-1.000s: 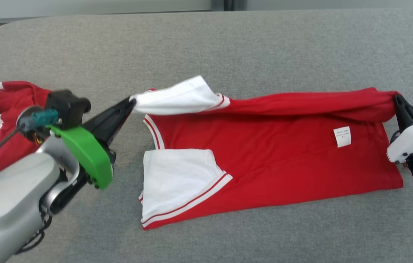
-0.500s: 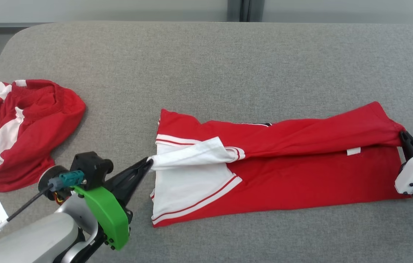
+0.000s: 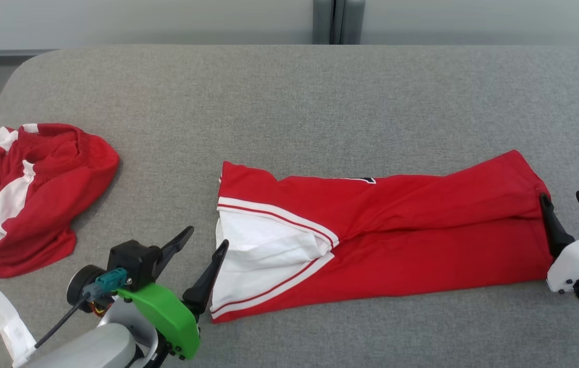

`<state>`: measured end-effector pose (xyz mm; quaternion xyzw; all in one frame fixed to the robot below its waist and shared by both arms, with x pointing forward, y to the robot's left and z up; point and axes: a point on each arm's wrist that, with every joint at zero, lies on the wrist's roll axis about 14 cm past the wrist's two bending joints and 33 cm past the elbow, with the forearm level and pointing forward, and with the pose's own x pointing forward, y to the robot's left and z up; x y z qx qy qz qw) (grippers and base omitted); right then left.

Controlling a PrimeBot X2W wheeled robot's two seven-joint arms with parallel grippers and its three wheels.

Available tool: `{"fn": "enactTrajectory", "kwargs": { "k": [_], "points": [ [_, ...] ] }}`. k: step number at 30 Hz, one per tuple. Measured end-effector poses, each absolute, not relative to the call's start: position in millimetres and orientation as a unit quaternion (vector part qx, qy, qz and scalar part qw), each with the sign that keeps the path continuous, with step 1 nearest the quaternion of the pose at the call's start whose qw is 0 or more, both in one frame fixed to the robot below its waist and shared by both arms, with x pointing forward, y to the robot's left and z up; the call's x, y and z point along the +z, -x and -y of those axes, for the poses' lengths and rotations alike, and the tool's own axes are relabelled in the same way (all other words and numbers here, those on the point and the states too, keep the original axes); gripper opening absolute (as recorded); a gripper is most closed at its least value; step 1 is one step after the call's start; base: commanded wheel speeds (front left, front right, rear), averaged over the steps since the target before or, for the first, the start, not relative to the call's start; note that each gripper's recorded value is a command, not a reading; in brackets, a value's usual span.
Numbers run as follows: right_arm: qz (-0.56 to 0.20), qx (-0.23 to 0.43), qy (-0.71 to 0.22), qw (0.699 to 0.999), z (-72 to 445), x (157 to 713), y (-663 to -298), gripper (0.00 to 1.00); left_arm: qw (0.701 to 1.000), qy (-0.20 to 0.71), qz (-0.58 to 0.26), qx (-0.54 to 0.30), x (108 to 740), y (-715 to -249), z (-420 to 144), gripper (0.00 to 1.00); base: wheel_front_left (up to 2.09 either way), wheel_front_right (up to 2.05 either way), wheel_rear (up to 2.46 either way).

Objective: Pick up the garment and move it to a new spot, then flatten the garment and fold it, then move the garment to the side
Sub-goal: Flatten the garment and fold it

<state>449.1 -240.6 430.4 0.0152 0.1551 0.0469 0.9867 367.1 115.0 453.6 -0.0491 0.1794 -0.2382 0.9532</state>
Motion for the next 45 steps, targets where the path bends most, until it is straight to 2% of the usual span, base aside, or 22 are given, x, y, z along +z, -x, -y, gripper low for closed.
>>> {"fn": "enactTrajectory", "kwargs": {
  "k": [3,6,10,15,19,29,37,45],
  "points": [
    [-0.126,0.046,-0.012,0.991,240.4,438.5,-437.5,1.00,0.964,0.073,-0.156,-0.201,461.4,-370.7,-114.8,1.00,0.00,0.00,0.00],
    [-0.113,0.032,-0.035,0.993,239.6,436.4,-419.9,1.00,0.978,0.101,-0.090,-0.156,491.2,-380.2,-115.6,1.00,0.00,0.00,0.00],
    [-0.111,0.022,-0.060,0.992,233.5,429.3,-401.5,1.00,0.982,0.147,-0.058,-0.099,498.4,-367.7,-123.2,1.00,0.00,0.00,0.00],
    [-0.117,0.007,-0.077,0.990,233.1,419.5,-387.8,1.00,0.990,0.135,-0.011,-0.038,506.1,-355.4,-147.7,1.00,0.00,0.00,0.00],
    [-0.115,0.001,-0.087,0.990,231.8,418.4,-391.5,1.00,0.994,0.106,0.003,-0.007,502.7,-341.8,-160.5,1.00,0.00,0.00,0.00],
    [-0.159,-0.009,-0.070,0.985,232.9,409.7,-422.3,1.00,0.998,0.054,0.012,-0.005,496.4,-314.2,-159.8,1.00,0.00,0.00,0.00],
    [-0.196,-0.005,-0.048,0.979,227.7,397.2,-439.3,1.00,0.997,0.069,0.017,0.019,496.7,-304.7,-171.6,1.00,0.00,0.00,0.00],
    [-0.248,-0.026,-0.048,0.967,232.6,367.9,-440.0,1.00,0.997,0.076,0.003,0.021,486.9,-306.4,-172.7,1.00,0.00,0.00,0.00]
  ]
}}
